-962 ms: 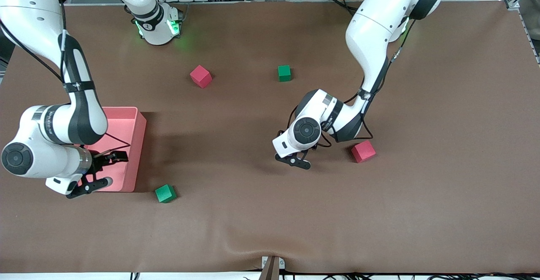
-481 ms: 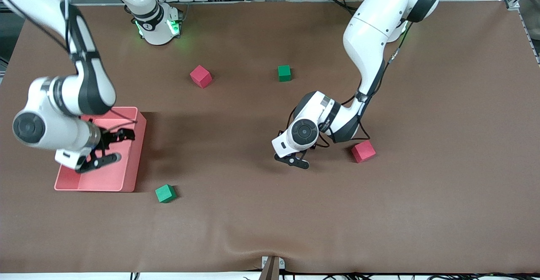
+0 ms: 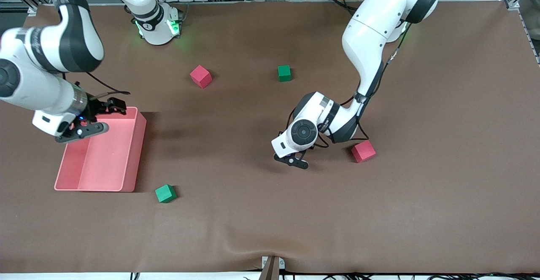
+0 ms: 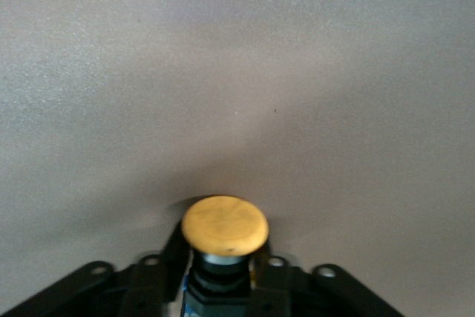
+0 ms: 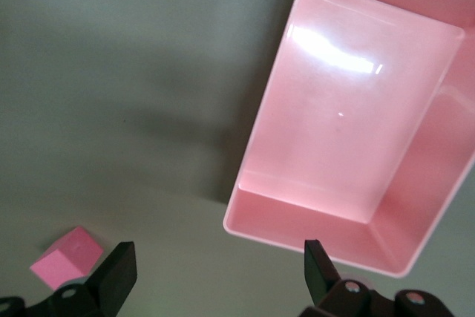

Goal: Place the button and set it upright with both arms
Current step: 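Hold the button with the left gripper while the right gripper returns, then lift the button with the left gripper and turn it cap up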

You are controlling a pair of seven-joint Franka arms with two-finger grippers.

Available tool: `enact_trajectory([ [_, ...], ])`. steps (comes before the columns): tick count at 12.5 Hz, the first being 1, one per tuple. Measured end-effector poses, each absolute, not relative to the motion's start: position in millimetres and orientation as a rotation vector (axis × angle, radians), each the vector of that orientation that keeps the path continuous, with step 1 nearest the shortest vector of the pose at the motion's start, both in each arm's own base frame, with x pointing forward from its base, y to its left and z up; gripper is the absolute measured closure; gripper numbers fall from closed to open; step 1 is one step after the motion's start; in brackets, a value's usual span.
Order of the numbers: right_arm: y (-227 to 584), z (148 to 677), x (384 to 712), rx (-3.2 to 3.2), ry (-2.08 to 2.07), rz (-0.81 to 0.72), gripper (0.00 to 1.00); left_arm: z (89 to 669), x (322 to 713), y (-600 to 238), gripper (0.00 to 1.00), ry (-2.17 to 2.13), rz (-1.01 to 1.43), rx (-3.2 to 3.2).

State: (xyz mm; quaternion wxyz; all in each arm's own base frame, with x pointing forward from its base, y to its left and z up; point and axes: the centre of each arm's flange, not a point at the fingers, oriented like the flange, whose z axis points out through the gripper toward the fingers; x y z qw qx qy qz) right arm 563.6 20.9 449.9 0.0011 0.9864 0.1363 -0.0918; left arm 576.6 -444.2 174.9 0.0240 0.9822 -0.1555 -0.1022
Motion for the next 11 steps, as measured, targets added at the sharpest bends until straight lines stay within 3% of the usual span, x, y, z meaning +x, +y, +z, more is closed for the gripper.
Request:
enact_trajectory([
  [6, -44.8, 548.3, 555.9, 3.119, 0.236, -0.2, 0.0, 203.6, 584.7, -455.6, 0.67, -0.361, -0.239, 3.036],
  [11, -47.3, 609.3, 540.5, 3.121, 0.221, -0.2, 0.0, 256.2, 565.0, -497.2, 0.67, -0.135, -0.081, 3.067],
])
